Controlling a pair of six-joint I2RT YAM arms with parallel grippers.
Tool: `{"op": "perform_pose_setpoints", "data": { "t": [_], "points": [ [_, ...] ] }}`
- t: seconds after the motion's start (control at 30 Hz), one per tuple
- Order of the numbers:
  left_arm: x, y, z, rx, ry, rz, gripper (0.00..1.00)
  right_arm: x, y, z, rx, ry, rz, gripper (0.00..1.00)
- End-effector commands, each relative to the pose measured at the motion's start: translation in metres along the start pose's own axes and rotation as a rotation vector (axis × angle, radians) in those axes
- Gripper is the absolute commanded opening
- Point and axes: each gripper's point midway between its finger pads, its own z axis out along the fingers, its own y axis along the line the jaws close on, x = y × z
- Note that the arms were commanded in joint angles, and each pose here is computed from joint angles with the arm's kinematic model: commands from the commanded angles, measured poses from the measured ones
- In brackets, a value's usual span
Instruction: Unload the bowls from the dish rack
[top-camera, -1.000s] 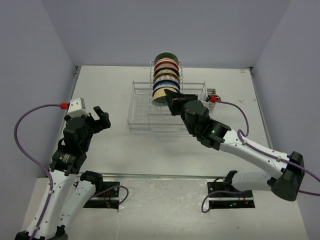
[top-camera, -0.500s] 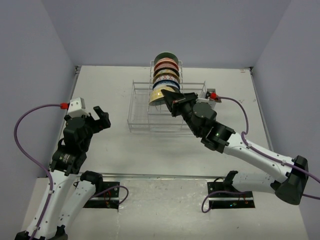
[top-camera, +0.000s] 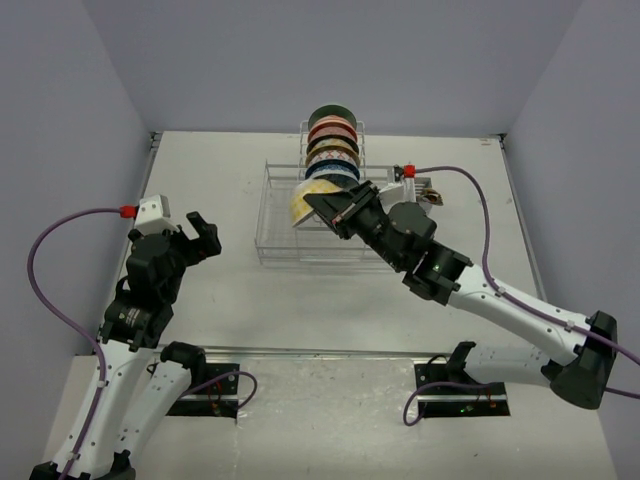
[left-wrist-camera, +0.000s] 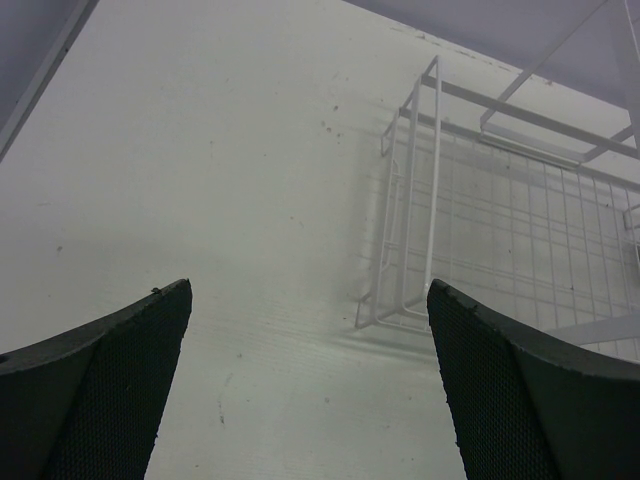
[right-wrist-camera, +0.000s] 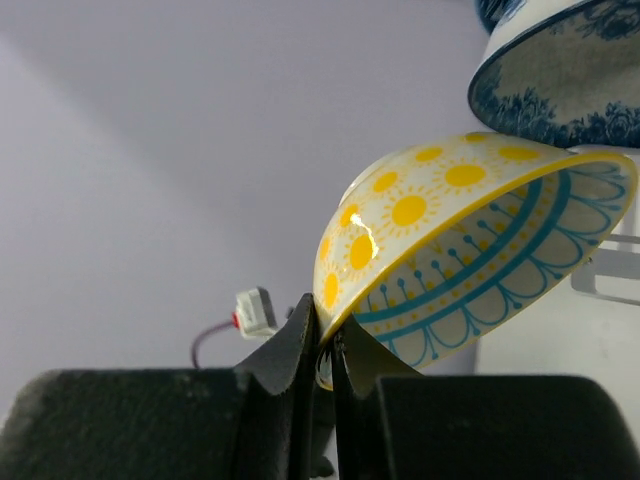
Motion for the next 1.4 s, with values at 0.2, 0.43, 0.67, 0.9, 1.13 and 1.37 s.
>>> {"op": "perform_pose_setpoints", "data": {
  "t": [0.2, 0.43, 0.67, 0.9, 1.13, 1.37],
  "points": [
    [-0.008, -0.001, 0.002, 0.000, -0.032, 0.012, 1.00, 0.038, 0.038, -0.058, -0.051, 0.315, -0.644, 0.00],
    [-0.009, 0.001, 0.001, -0.007, -0.038, 0.007, 1.00, 0.042, -0.067, -0.115, 0.390, 0.560, -1.022, 0.00],
    [-0.008, 0.000, 0.001, -0.002, -0.033, 0.013, 1.00, 0.013, -0.189, -0.187, 0.914, 0.702, -1.136, 0.00],
    [-0.008, 0.002, 0.001, -0.008, -0.035, 0.013, 1.00, 0.007, -0.273, -0.215, 1.183, 0.773, -1.186, 0.00],
    [-0.007, 0.002, 0.001, -0.010, -0.030, 0.015, 1.00, 0.014, -0.324, -0.222, 1.307, 0.910, -1.213, 0.00],
    [-0.007, 0.000, 0.001, 0.000, -0.026, 0.017, 1.00, 0.023, -0.330, -0.206, 1.291, 0.916, -1.219, 0.34]
  ]
}}
